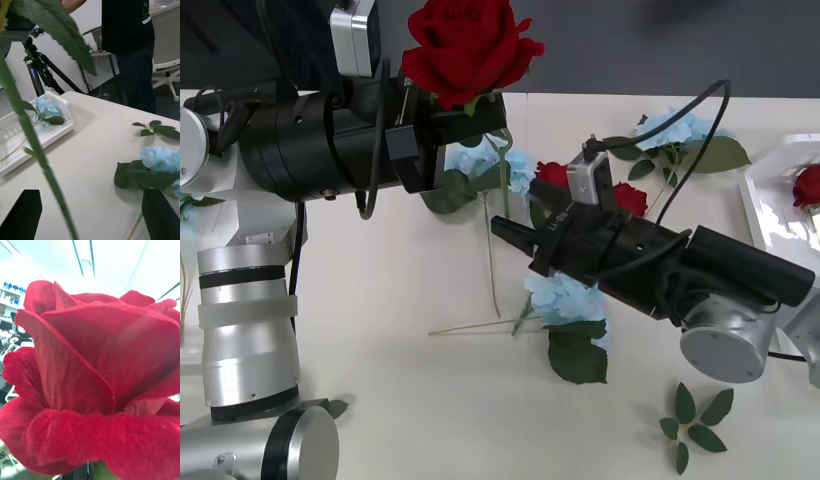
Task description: Put the red flowers into the right box and the blue flowers into the left box
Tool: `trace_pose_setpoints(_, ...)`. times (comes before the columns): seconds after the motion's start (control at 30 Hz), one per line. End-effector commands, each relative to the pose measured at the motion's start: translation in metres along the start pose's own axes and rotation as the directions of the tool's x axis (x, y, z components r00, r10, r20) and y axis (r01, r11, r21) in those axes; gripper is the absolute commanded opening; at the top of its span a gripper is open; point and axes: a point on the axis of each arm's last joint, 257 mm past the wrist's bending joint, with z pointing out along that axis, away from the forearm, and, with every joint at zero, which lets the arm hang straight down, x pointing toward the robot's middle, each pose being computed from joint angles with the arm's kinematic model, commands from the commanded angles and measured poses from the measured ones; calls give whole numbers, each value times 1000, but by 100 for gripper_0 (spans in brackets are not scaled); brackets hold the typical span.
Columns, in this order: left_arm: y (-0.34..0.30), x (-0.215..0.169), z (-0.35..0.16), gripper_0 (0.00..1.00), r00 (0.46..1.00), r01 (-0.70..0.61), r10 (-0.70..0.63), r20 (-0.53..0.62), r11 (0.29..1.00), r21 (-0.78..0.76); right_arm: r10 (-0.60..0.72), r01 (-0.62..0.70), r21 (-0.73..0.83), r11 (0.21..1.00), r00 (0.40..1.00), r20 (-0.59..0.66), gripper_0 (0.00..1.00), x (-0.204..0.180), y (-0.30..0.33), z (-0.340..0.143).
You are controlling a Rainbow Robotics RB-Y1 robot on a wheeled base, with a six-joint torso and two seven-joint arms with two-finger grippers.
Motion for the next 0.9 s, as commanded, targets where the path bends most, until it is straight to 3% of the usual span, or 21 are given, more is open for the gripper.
trace_pose_setpoints(0.03,-8,-9,10,0,1000,13,-12,-5,999,34,1,-1,4,1000,1000,-12,79,-2,-4,-13)
trace_pose_setpoints(0.9,-8,-9,10,0,1000,13,-12,-5,999,34,71,-63,-94,994,994,87,79,-53,37,17)
